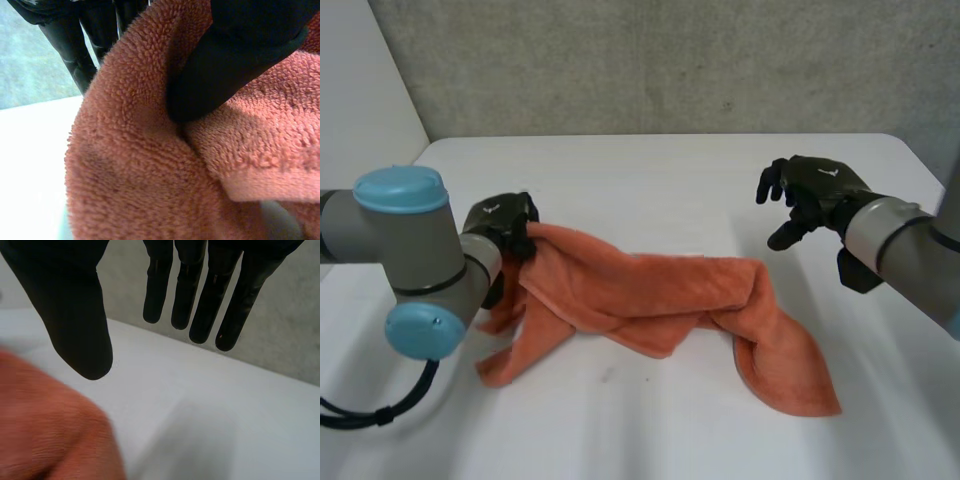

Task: Fold the laundry

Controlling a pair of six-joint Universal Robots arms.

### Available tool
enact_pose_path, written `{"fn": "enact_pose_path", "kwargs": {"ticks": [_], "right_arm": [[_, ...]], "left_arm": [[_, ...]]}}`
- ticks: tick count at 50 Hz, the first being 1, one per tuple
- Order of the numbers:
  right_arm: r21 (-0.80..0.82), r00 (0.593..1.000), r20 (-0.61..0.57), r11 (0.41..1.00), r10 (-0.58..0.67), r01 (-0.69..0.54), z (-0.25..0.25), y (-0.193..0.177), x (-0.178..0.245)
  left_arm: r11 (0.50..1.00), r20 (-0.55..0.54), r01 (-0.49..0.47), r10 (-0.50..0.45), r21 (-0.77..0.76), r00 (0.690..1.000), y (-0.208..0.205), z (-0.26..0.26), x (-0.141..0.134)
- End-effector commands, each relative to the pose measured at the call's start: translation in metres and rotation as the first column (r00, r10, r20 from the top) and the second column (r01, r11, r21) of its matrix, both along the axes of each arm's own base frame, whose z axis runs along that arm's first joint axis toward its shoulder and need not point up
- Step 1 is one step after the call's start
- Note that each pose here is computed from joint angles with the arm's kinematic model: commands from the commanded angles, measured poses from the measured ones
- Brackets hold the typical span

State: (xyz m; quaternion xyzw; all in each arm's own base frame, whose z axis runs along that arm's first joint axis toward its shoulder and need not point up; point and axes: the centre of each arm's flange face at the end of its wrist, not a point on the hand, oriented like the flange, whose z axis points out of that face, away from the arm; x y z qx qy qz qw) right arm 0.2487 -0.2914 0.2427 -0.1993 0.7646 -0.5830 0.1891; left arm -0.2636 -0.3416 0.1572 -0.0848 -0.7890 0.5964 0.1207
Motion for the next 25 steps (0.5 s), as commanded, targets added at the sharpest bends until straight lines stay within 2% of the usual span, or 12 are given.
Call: {"fn": "enact_pose_path", "kwargs": {"ticks": [1,3,7,11,16,25], "right_arm": [[-0.034,0.986,0.036,0.987,0.16,-0.159,0.022,0.065,0.003],[-0.01,0.974,0.044,0.975,0.222,-0.222,0.017,0.089,0.005],[0.049,0.968,0.037,0.967,0.249,-0.25,0.0,0.103,0.006],[0.14,0.959,0.013,0.949,0.283,-0.282,-0.027,0.115,0.011],[0.222,0.949,-0.05,0.93,0.31,-0.293,-0.065,0.112,0.016],[0.203,0.939,-0.198,0.949,0.281,-0.241,-0.096,0.098,0.012]], "left_arm": [[0.999,0.02,0.002,-0.001,-0.036,1.0,-0.017,-0.011,-0.003],[0.999,0.032,0.008,-0.007,-0.031,0.999,-0.016,-0.014,-0.002],[1.0,0.061,0.012,-0.012,0.009,0.998,-0.005,-0.023,0.001],[1.0,0.063,0.013,-0.013,0.004,0.998,0.007,-0.01,0.006],[1.0,0.056,0.011,-0.011,-0.01,0.998,0.021,0.006,0.012],[0.999,0.043,-0.006,0.008,-0.046,0.999,0.043,0.035,0.027]]}}
